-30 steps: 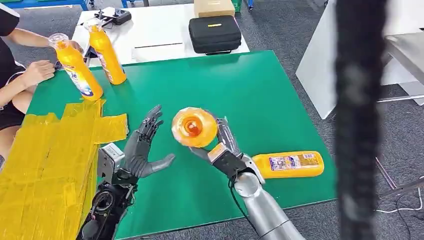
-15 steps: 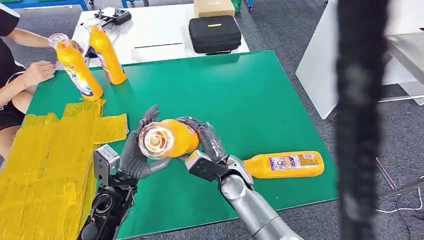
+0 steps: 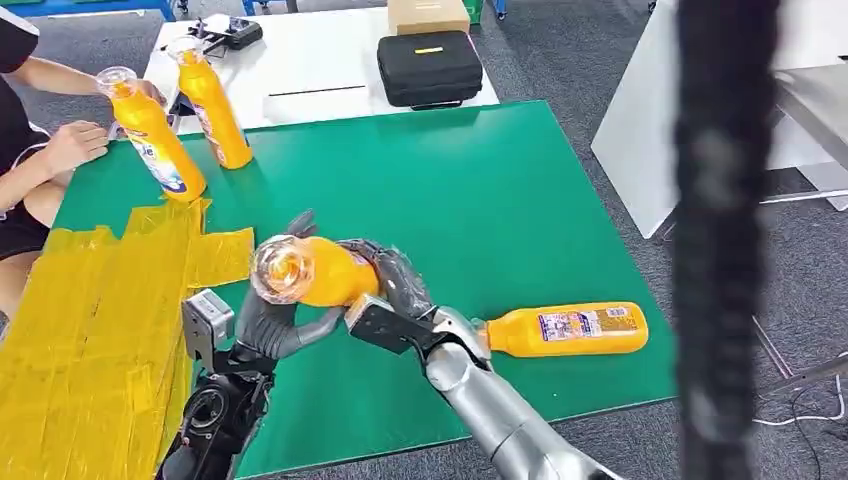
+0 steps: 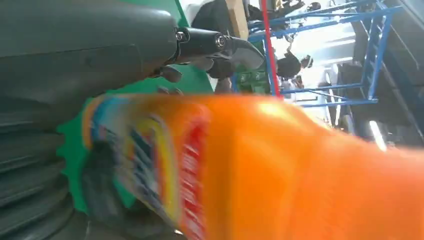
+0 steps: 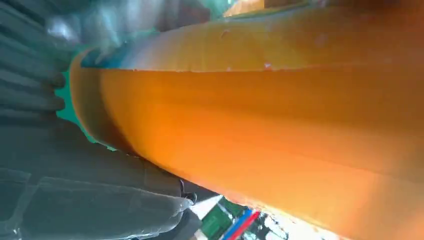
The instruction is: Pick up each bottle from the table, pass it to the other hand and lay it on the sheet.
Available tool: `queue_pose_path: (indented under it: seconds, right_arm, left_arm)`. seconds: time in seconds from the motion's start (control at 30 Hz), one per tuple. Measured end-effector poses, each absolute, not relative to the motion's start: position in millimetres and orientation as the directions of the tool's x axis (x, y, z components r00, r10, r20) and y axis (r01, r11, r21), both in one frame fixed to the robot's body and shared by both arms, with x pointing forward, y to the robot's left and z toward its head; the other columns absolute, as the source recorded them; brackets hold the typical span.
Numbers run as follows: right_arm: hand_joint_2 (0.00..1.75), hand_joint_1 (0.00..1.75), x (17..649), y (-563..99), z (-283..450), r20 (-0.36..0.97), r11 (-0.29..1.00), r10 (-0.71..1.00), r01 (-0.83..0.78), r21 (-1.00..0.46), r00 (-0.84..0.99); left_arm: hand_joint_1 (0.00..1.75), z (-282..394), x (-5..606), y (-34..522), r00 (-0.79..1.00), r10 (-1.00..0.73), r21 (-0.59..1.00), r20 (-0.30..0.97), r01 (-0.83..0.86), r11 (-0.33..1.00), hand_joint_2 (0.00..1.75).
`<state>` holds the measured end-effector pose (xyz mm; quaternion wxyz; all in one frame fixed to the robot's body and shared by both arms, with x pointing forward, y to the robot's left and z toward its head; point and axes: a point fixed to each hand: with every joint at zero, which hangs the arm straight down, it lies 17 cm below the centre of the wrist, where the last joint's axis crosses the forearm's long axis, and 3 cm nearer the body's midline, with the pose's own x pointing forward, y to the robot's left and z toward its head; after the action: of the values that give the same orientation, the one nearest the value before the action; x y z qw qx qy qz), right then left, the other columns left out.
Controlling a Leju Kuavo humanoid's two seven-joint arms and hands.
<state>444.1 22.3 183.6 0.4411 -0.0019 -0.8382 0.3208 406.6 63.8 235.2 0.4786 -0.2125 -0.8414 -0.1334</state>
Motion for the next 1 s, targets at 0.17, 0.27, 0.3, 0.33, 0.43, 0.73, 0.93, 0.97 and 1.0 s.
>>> queue_pose_path:
  seconds: [0.17, 0.27, 0.3, 0.33, 0.43, 0.73, 0.93, 0.97, 1.0]
  right_arm:
    - [1.75, 1.75, 435, 45, 178, 0.719, 0.751, 0.291, -0.314, -0.580, -0.631]
    - [1.75, 1.75, 431, 52, 176, 0.709, 0.734, 0.290, -0.326, -0.595, -0.642]
    - [1.75, 1.75, 429, 54, 176, 0.707, 0.730, 0.289, -0.330, -0.599, -0.645]
    - [1.75, 1.75, 428, 56, 176, 0.703, 0.724, 0.289, -0.332, -0.605, -0.650]
    - [1.75, 1.75, 426, 61, 177, 0.692, 0.711, 0.288, -0.337, -0.618, -0.662]
    - [1.75, 1.75, 420, 67, 177, 0.675, 0.684, 0.295, -0.344, -0.643, -0.676]
    - [1.75, 1.75, 417, 68, 172, 0.679, 0.679, 0.296, -0.352, -0.644, -0.672]
    - [1.75, 1.75, 416, 68, 172, 0.680, 0.680, 0.294, -0.353, -0.643, -0.671]
    - [1.75, 1.75, 416, 68, 171, 0.681, 0.681, 0.293, -0.354, -0.641, -0.671]
  left_arm:
    - [0.00, 237, 408, 62, -0.449, 0.241, 0.011, 0.861, 0.490, 0.872, 1.75]
    - [0.00, 237, 408, 64, -0.447, 0.245, 0.004, 0.860, 0.487, 0.873, 1.75]
    - [0.00, 236, 409, 65, -0.446, 0.245, 0.003, 0.861, 0.486, 0.874, 1.75]
    - [0.00, 236, 409, 66, -0.446, 0.246, 0.000, 0.861, 0.483, 0.875, 1.75]
    - [0.00, 236, 411, 69, -0.443, 0.249, -0.008, 0.861, 0.477, 0.879, 1.75]
    - [1.75, 235, 413, 79, -0.442, 0.262, -0.037, 0.858, 0.455, 0.890, 1.75]
    - [1.75, 236, 415, 84, -0.450, 0.267, -0.050, 0.852, 0.438, 0.898, 1.75]
    - [1.75, 236, 415, 85, -0.451, 0.266, -0.051, 0.852, 0.436, 0.899, 1.75]
    - [1.75, 236, 416, 86, -0.451, 0.266, -0.051, 0.852, 0.433, 0.900, 1.75]
